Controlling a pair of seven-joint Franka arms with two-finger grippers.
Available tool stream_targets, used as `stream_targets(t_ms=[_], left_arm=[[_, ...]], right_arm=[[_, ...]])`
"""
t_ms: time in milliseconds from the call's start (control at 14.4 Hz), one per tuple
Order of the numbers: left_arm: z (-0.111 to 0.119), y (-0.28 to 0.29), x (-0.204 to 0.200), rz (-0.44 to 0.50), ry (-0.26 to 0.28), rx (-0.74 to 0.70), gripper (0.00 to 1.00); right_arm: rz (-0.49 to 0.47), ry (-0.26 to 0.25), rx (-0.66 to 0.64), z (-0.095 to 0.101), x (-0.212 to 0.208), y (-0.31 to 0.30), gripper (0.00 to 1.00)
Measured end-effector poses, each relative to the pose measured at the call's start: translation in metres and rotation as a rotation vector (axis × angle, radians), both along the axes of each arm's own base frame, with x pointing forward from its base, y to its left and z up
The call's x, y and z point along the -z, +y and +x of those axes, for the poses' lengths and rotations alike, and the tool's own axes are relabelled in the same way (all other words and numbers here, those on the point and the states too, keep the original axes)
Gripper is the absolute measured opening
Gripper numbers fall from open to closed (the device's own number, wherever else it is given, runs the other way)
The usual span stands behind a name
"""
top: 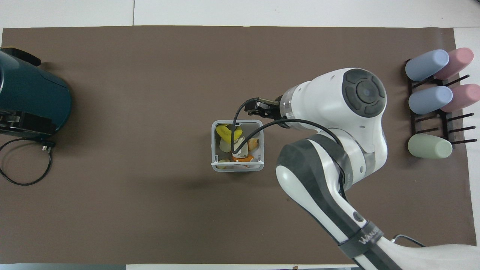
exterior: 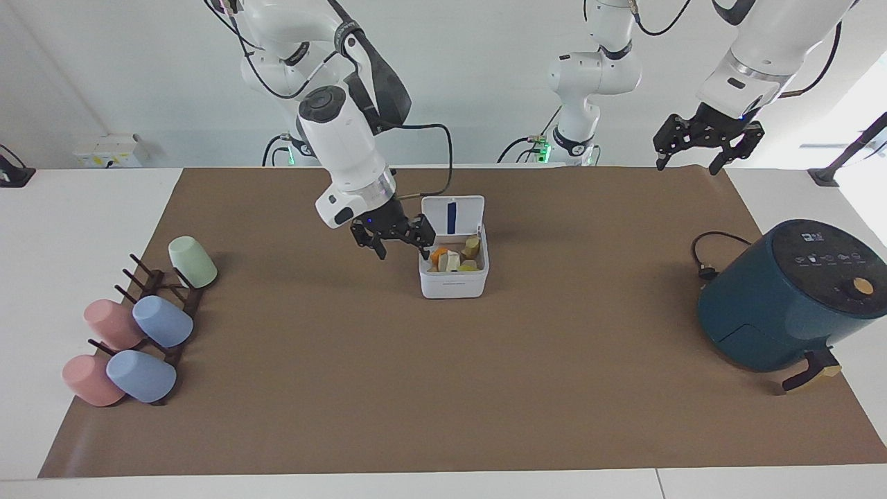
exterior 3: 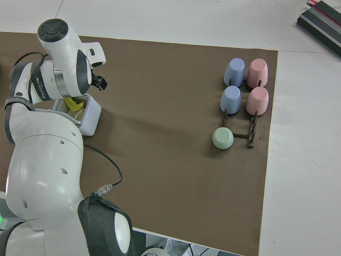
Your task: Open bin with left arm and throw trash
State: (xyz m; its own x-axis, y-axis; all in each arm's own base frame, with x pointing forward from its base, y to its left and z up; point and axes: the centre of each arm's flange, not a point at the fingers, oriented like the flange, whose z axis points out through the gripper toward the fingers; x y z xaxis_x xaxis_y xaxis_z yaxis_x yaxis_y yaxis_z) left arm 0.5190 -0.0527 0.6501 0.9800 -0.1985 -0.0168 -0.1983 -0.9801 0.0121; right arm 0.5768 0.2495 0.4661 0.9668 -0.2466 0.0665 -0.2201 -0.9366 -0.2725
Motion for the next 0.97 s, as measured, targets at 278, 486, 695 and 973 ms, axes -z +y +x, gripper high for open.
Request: stream_targets(t_ms=[278, 486, 695, 973], left_arm=[[0.000, 0.000, 0.001, 0.000, 0.002, 0.001, 1.00], [0.000, -0.001, 0.001, 0.000, 0.002, 0.002, 1.00], [0.000, -0.001, 0.001, 0.000, 0.002, 0.002, 1.00], [0.000, -0.001, 0.001, 0.000, 0.002, 0.002, 1.00]], right_arm=[[-0.047, -0.029, -0.001, 0.015, 0.000, -0.039, 1.00], [-0.100, -0.037, -0.026, 0.033, 0.003, -0.108, 1.00], [-0.151, -0.039, -0.071, 0.041, 0.000, -0.177, 1.00], [-0.192, -0.023, -0.117, 0.029, -0.027, -0.243, 1.00]])
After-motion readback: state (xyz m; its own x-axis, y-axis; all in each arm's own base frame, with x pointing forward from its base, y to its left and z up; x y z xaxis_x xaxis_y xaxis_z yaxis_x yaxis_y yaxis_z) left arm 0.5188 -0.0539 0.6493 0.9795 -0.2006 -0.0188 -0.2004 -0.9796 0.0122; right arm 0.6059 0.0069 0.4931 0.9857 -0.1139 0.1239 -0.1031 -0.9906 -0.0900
